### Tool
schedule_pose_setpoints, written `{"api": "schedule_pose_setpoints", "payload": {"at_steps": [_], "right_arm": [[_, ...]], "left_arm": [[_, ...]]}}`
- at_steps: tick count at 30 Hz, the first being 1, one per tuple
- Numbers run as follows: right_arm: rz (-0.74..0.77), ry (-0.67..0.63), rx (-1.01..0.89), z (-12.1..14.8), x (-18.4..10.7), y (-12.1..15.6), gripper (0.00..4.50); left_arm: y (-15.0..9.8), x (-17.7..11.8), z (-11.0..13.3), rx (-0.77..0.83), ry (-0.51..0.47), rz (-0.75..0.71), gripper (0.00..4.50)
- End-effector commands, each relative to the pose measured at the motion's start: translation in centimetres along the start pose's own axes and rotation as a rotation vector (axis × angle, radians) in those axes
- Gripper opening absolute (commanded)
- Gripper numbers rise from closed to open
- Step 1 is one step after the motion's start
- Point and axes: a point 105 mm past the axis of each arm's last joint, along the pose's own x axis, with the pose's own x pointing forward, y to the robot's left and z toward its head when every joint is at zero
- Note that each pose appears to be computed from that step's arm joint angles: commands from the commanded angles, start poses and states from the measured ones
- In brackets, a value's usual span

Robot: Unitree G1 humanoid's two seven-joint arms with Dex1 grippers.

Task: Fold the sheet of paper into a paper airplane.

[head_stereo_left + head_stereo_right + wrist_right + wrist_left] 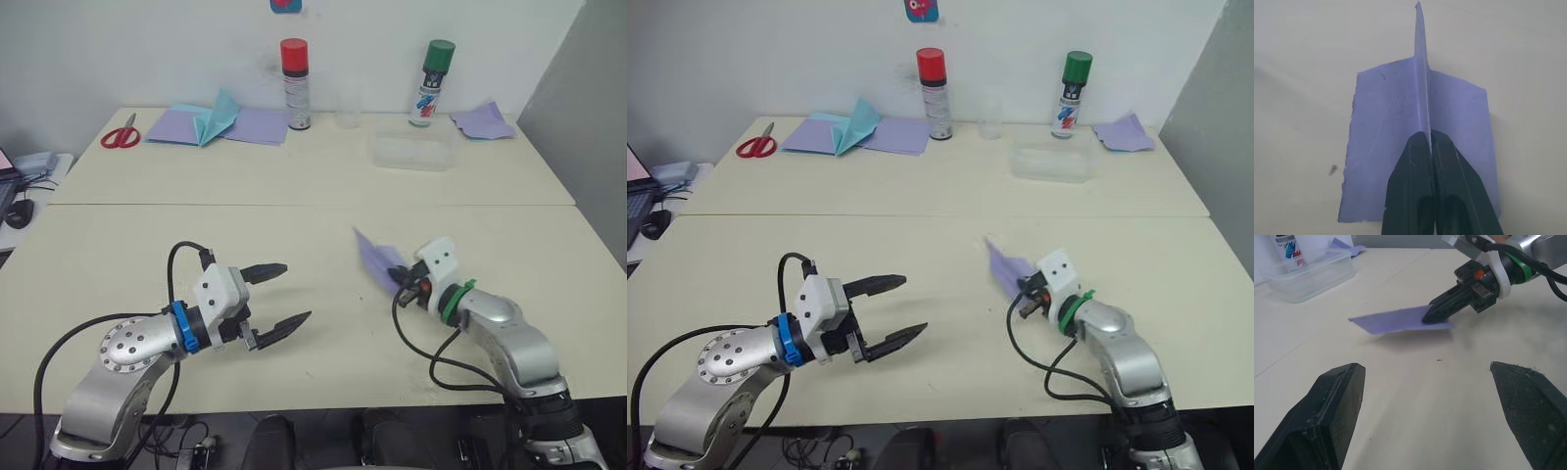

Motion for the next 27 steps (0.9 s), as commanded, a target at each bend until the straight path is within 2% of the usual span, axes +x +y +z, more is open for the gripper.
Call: {"api": "schedule_pose_setpoints", "payload": {"at_steps": [1,3,6,10,17,22,27], "right_arm": [[0.086,-0.042,-0.069,1.7,0.3,1.5,0.03],[0.094,-0.031,-0.085,1.4,0.5,1.6,0.03],[0.098,-0.035,-0.112,1.4,0.4,1.6,0.61],[0.112,-0.081,-0.141,2.5,0.6,2.1,2.02],[0.088,-0.111,-0.185,3.5,2.3,2.7,2.02],[0.13,-0.03,-0.256,2.9,2.7,3.3,2.02],[0.124,0.027,-0.249,2.3,2.6,2.9,2.02]], "left_arm": [[-0.3,-0.1,0.5,0.012,-0.014,-0.009,4.5],[-0.3,-0.1,0.3,0.01,-0.009,-0.005,4.5],[-0.5,-0.2,0.3,0.007,-0.005,-0.002,4.5],[-0.5,-0.4,0.3,0.005,-0.001,0.002,4.5],[-0.4,-0.1,0.6,0.014,-0.007,0.0,4.5],[-0.1,-0.1,0.8,0.024,-0.008,0.001,4.5],[-0.2,0.2,1.0,0.026,-0.012,-0.003,4.5]]}}
